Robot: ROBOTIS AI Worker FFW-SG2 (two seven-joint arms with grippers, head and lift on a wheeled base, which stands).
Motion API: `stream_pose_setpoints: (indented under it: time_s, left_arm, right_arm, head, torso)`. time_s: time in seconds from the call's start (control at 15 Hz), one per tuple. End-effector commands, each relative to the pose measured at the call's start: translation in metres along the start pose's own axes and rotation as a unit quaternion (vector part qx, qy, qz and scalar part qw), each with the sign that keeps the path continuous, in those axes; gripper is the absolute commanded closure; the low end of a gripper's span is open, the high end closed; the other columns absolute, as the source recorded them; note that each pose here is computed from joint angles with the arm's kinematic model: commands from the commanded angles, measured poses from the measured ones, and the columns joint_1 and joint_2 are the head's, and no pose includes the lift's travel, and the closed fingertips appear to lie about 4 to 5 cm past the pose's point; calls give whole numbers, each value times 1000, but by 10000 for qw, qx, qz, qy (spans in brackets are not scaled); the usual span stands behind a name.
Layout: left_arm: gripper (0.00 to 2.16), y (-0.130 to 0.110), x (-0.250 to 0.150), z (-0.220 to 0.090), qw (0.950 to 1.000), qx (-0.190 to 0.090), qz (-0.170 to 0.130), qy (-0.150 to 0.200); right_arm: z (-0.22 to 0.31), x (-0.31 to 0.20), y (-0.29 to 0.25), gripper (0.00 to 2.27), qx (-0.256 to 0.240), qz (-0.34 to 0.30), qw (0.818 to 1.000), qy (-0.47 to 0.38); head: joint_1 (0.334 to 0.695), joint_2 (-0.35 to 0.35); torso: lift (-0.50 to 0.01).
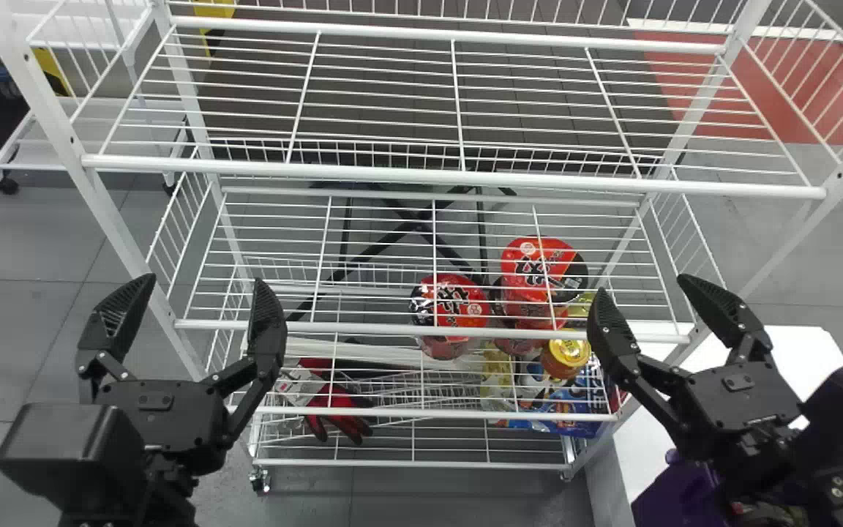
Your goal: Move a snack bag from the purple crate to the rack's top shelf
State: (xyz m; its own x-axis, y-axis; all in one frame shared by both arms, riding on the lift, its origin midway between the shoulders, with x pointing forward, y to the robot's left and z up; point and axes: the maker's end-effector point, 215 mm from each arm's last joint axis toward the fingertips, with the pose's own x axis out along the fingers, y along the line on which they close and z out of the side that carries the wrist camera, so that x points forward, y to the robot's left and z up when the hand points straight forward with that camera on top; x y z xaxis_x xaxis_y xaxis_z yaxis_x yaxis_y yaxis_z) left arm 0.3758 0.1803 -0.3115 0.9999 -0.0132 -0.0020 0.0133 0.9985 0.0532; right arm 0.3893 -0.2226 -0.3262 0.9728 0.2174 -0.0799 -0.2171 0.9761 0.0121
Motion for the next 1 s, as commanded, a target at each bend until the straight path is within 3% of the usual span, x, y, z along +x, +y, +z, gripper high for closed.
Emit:
stream_pose_setpoints:
  time_s: [0.0, 0.93]
  left_arm:
    - [137, 0, -1, 0, 10000, 4, 5, 8]
    - [137, 3, -1, 0, 10000, 4, 29, -20]
  right_arm:
    - [-1, -1, 1, 181, 19, 9, 10000, 8]
    - [-1, -3, 0, 181, -22, 1, 10000, 10]
  head:
    - [695, -63]
    - [695, -59]
  torso:
    - [-255]
    - [-311]
